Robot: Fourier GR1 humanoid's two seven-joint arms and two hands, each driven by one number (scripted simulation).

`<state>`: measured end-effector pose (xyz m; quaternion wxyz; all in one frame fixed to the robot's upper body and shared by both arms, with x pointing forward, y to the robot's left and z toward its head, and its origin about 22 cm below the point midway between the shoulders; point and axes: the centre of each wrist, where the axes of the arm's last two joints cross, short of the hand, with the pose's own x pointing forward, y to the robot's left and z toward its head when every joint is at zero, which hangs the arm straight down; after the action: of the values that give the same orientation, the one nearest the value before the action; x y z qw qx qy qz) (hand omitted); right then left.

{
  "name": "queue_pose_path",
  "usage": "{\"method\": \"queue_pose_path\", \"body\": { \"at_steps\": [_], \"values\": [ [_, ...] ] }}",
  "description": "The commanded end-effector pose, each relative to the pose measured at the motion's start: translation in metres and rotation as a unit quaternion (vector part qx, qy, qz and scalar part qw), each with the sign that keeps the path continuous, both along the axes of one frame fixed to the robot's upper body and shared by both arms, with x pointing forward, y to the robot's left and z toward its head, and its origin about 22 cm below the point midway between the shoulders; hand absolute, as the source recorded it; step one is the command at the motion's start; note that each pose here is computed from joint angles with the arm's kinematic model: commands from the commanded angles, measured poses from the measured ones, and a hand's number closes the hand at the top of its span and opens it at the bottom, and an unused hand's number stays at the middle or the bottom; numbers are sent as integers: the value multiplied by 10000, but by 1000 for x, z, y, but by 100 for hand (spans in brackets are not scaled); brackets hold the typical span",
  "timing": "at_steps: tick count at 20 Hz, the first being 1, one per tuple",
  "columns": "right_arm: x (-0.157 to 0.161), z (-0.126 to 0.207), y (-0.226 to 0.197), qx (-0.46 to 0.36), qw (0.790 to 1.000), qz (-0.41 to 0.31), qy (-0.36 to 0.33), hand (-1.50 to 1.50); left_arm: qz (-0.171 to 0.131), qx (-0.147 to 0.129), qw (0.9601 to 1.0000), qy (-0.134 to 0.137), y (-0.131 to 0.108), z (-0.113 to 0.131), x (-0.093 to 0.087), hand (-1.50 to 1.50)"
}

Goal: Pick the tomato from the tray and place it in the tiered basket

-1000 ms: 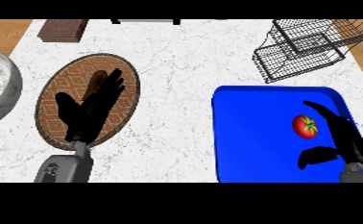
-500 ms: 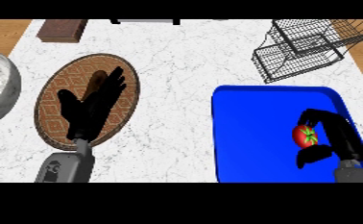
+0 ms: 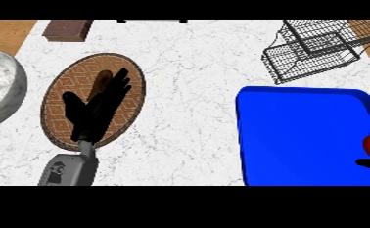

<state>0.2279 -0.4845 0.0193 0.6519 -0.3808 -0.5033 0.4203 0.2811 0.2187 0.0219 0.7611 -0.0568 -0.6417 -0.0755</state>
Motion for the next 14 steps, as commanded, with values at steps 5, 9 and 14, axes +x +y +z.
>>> {"method": "queue_pose_path", "body": {
  "at_steps": [5, 9, 14],
  "values": [
    [2, 83, -83, 713, 9967, -192, -340, 150, 54, -27, 10000, 38, -1, 1, 13, 0],
    [-19, 115, -103, 1153, 9897, -184, -829, 150, 103, 13, 9999, 83, 4, 9, -1, 0],
    [-13, 184, -108, 1337, 9743, 2, -1813, 150, 182, -65, 9998, 103, 18, 6, 12, 0]
  ]
}}
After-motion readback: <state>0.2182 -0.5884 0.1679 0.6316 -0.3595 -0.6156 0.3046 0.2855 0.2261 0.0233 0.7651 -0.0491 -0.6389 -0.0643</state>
